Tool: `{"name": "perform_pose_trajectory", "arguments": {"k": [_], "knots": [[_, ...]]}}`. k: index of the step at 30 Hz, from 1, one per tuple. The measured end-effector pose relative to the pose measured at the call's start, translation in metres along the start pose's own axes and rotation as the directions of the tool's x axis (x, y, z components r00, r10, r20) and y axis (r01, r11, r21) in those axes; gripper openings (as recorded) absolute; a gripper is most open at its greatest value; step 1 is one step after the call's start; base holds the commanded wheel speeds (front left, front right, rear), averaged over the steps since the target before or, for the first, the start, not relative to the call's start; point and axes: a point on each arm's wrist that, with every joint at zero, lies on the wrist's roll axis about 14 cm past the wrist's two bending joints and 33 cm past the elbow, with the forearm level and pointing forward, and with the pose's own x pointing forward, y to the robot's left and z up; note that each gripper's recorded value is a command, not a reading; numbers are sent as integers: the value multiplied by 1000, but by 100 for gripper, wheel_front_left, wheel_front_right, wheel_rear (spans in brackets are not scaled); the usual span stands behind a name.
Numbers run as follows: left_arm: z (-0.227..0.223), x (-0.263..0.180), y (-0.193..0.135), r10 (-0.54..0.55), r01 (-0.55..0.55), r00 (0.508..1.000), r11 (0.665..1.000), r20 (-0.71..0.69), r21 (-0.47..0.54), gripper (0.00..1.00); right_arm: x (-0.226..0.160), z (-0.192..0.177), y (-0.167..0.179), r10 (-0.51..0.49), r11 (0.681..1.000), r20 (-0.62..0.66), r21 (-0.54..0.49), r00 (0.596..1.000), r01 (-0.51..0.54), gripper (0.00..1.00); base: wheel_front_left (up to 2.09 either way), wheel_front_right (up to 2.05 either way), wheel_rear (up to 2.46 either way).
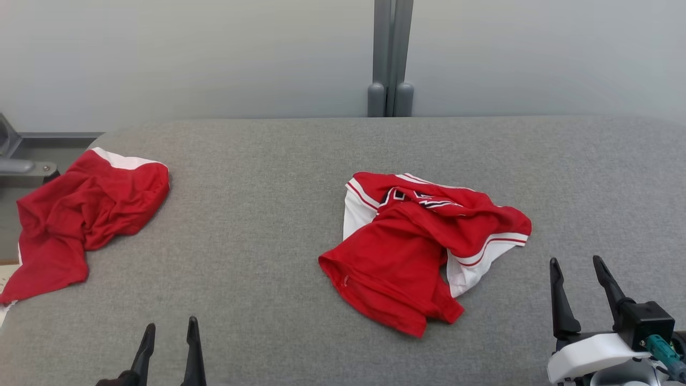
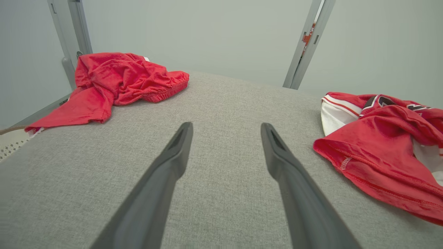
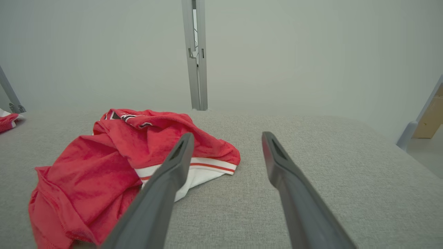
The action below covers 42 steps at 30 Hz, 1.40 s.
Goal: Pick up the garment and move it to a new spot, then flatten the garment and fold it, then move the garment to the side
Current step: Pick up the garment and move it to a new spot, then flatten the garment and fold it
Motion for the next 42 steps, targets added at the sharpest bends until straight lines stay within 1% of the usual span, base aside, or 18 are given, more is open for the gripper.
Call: {"name": "perform_pose_trajectory", "arguments": {"k": [7,11,23,30,33,36,37,39,40,42], "knots": [[1,-7,5,-5,5,1000,1000,3,11,100,-6,-6,-4,-12,1000,-19,-2,1000,12,100,0,0,0],[-1,-7,4,-9,9,1000,1000,-3,-5,100,-7,-7,-4,-14,1000,-25,-1,1000,14,100,0,0,0],[-5,-4,-2,-29,29,999,999,-15,-17,100,-11,-8,-7,-27,1000,-27,10,999,27,100,0,0,0],[1,4,-12,-56,56,998,998,6,-28,100,-13,-3,-13,-45,999,-12,11,999,45,100,0,0,0],[11,14,-31,-111,112,993,993,38,-38,100,-15,-1,-16,-56,998,-6,10,998,56,100,0,0,0],[13,25,-61,-204,206,978,978,45,-46,100,-16,0,-19,-65,998,-2,9,998,65,100,0,0,0],[8,32,-80,-262,263,965,963,27,-52,100,-15,1,-20,-68,998,1,8,998,68,100,0,0,0],[-2,38,-97,-309,307,951,948,-5,-77,100,-13,1,-20,-68,998,3,3,998,68,100,0,0,0],[-9,42,-105,-329,324,944,940,-28,-109,100,-13,1,-22,-72,997,3,1,997,72,100,0,0,0],[-29,45,-125,-383,363,917,917,-111,-164,100,-14,0,-24,-80,997,-2,0,997,80,100,0,0,0]]}}
